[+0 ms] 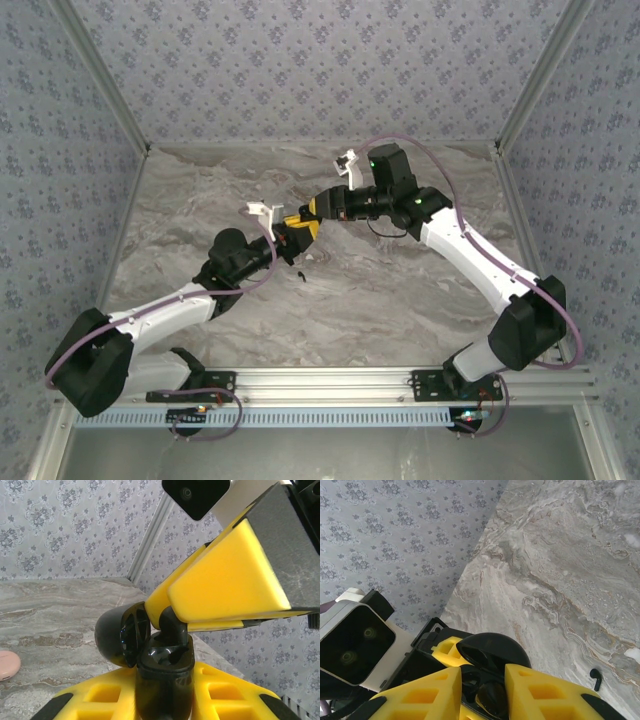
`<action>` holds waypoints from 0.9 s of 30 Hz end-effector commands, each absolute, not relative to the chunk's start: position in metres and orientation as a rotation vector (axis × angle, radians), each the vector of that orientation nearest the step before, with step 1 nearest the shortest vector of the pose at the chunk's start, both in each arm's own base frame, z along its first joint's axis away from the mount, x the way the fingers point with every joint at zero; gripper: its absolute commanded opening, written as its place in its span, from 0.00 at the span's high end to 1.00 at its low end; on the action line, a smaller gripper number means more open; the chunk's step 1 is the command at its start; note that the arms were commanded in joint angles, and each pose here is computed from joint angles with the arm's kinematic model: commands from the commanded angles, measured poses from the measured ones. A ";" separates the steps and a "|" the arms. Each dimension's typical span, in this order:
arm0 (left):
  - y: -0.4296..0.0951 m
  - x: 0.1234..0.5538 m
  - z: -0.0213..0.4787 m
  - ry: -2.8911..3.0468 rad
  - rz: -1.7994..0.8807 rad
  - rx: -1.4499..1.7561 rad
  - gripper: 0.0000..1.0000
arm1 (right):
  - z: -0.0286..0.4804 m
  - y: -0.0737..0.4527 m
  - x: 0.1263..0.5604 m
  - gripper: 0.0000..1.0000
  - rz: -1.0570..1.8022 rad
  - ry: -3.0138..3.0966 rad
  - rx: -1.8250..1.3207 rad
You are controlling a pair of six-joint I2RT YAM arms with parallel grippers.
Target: Insert the wireless bluetooth earbuds into the charging case
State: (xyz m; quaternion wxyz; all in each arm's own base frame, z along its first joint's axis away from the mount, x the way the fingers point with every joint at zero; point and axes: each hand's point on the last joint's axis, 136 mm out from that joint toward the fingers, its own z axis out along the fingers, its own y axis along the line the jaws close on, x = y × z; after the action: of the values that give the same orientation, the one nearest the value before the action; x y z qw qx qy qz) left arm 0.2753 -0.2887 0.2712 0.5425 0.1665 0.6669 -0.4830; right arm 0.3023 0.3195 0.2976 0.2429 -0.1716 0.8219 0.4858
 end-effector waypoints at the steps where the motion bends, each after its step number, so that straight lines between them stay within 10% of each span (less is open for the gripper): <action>1: -0.294 0.270 0.307 1.478 -1.181 0.437 0.76 | 0.309 0.324 0.289 0.67 1.340 2.237 -0.534; 27: -0.303 0.255 0.303 1.494 -1.164 0.571 0.76 | 0.310 0.306 0.290 0.44 1.101 2.249 -0.551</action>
State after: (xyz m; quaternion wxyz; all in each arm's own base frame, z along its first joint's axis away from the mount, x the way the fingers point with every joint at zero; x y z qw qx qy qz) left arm 0.2679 -0.2992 0.2662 0.5240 0.2127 0.6761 -0.4723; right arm 0.2898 0.3125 0.2969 0.2600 -0.2019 0.8411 0.4291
